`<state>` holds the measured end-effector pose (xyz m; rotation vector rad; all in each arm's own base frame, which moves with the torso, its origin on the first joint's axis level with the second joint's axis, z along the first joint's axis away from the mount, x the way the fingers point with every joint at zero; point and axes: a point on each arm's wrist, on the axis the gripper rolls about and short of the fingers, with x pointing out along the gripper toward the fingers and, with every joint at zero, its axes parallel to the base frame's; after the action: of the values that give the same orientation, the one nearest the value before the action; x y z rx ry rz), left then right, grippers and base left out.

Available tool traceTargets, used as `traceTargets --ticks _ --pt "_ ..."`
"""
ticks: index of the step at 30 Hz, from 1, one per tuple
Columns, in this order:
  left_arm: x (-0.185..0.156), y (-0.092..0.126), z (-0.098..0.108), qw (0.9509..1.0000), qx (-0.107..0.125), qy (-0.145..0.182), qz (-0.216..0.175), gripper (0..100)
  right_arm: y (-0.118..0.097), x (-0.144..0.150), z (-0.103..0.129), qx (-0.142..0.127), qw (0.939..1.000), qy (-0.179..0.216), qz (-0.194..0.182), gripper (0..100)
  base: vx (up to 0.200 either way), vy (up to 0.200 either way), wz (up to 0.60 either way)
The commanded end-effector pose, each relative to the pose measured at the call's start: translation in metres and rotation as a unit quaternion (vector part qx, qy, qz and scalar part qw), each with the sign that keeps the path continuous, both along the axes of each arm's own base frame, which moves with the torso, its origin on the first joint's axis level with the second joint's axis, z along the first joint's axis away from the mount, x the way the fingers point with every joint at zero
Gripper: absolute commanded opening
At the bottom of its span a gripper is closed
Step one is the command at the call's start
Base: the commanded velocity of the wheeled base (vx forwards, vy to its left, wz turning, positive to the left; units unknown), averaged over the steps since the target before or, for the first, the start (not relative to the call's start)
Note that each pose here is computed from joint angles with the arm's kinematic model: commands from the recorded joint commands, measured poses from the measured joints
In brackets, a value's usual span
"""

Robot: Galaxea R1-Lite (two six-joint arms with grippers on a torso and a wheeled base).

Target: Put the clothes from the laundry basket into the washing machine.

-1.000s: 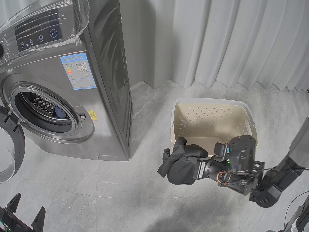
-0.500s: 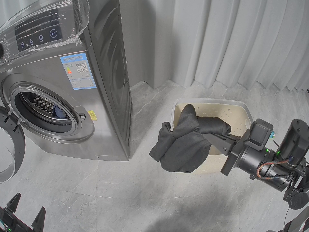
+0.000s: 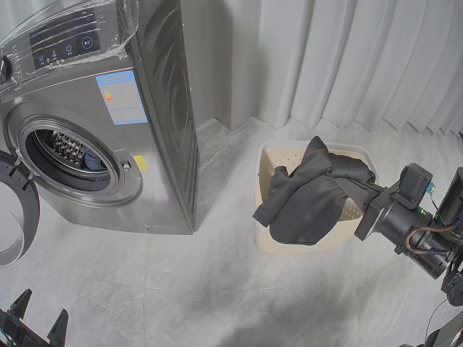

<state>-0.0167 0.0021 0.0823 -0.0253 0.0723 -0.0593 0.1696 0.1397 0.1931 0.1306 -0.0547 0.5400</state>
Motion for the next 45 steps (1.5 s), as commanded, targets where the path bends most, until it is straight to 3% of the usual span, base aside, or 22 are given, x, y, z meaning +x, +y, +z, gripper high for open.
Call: traceTargets --ticks 1,4,45 --pt "0.001 0.000 -0.005 1.0000 0.000 0.010 0.000 100 -0.005 0.004 0.000 0.000 0.9996 0.002 -0.027 0 0.000 0.000 0.00" --pt "0.001 0.000 -0.005 1.0000 -0.002 0.010 0.001 100 -0.003 0.007 -0.004 -0.005 0.9996 0.008 -0.027 0 0.000 0.000 0.00" --pt "0.001 0.000 -0.005 0.9999 -0.005 0.010 -0.001 100 0.013 -0.003 0.008 0.024 0.9991 -0.024 0.026 0 0.000 0.200 0.00"
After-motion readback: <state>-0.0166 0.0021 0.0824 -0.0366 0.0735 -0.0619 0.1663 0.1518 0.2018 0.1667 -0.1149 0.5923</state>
